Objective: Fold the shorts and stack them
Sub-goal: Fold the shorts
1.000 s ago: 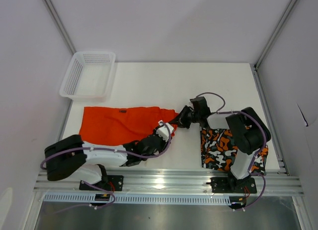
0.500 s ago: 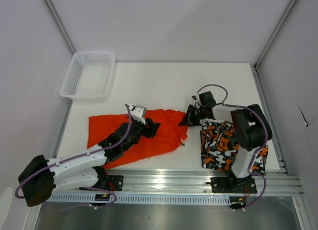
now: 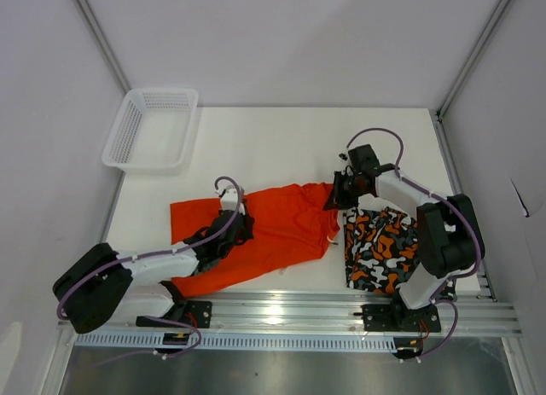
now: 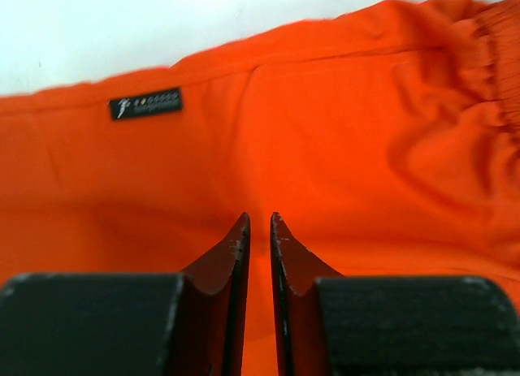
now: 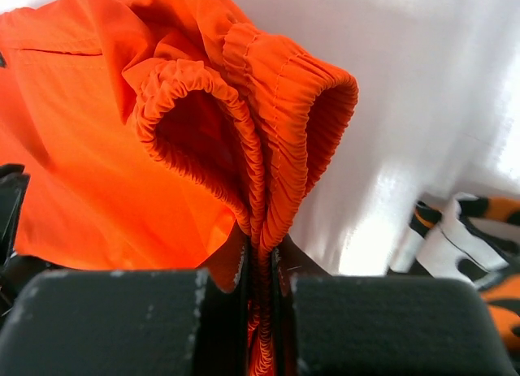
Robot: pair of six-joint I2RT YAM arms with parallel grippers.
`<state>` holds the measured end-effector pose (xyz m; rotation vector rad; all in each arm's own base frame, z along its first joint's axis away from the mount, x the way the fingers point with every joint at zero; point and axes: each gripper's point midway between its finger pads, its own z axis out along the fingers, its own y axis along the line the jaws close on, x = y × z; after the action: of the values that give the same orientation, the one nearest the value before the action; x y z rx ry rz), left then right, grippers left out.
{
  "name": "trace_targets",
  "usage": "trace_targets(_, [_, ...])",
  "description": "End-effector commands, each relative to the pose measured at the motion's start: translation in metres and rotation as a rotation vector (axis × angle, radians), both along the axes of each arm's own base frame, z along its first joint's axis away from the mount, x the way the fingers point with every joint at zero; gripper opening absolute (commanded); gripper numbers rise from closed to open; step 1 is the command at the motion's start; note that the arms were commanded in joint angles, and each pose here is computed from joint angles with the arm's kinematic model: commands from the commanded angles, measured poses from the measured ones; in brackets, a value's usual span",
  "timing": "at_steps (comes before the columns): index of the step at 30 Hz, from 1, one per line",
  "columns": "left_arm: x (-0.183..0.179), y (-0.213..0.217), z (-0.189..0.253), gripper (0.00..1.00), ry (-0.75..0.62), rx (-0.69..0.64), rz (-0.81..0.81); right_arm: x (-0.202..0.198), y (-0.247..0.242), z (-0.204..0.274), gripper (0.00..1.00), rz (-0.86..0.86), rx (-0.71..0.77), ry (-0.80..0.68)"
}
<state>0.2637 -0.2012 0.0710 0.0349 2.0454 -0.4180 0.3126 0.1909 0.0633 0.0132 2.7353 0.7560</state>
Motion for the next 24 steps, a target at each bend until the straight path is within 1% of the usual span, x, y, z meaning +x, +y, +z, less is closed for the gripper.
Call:
trace_targets(1, [0.010, 0.000, -0.005, 0.16, -0.007, -0.042, 0.065, 0.009, -0.009, 0.023, 0.00, -0.011, -0.045, -0.066])
trace_targets(2, [0.012, -0.002, -0.005, 0.15, -0.009, -0.050, 0.065, 0.009, -0.009, 0.027, 0.00, -0.010, -0.043, -0.073])
trace_targets(6, [0.023, -0.010, -0.023, 0.13, 0.031, -0.013, 0.071, 0.008, -0.005, 0.042, 0.00, 0.000, -0.033, -0.095])
trace_targets(8, [0.032, -0.017, -0.035, 0.08, 0.056, 0.003, 0.078, 0.006, -0.001, 0.051, 0.00, 0.010, -0.028, -0.101])
trace_targets(10, [0.036, -0.020, -0.049, 0.07, 0.088, 0.005, 0.082, 0.004, 0.003, 0.062, 0.00, 0.018, -0.010, -0.114])
trace_targets(12, [0.041, -0.026, -0.055, 0.06, 0.102, -0.023, 0.074, 0.002, 0.008, 0.079, 0.00, 0.028, 0.012, -0.135])
trace_targets(14, [0.047, -0.038, -0.058, 0.04, 0.112, -0.035, 0.047, -0.002, 0.016, 0.092, 0.00, 0.043, 0.041, -0.145])
trace_targets(20, [0.054, -0.061, -0.065, 0.02, 0.138, -0.071, 0.000, -0.011, 0.053, 0.146, 0.00, 0.107, 0.148, -0.238])
trace_targets(22, [0.058, -0.072, -0.060, 0.02, 0.132, -0.096, -0.011, -0.007, 0.061, 0.159, 0.00, 0.101, 0.177, -0.269])
trace_targets(24, [0.060, -0.079, -0.057, 0.02, 0.123, -0.102, -0.010, -0.007, 0.071, 0.167, 0.00, 0.095, 0.220, -0.256])
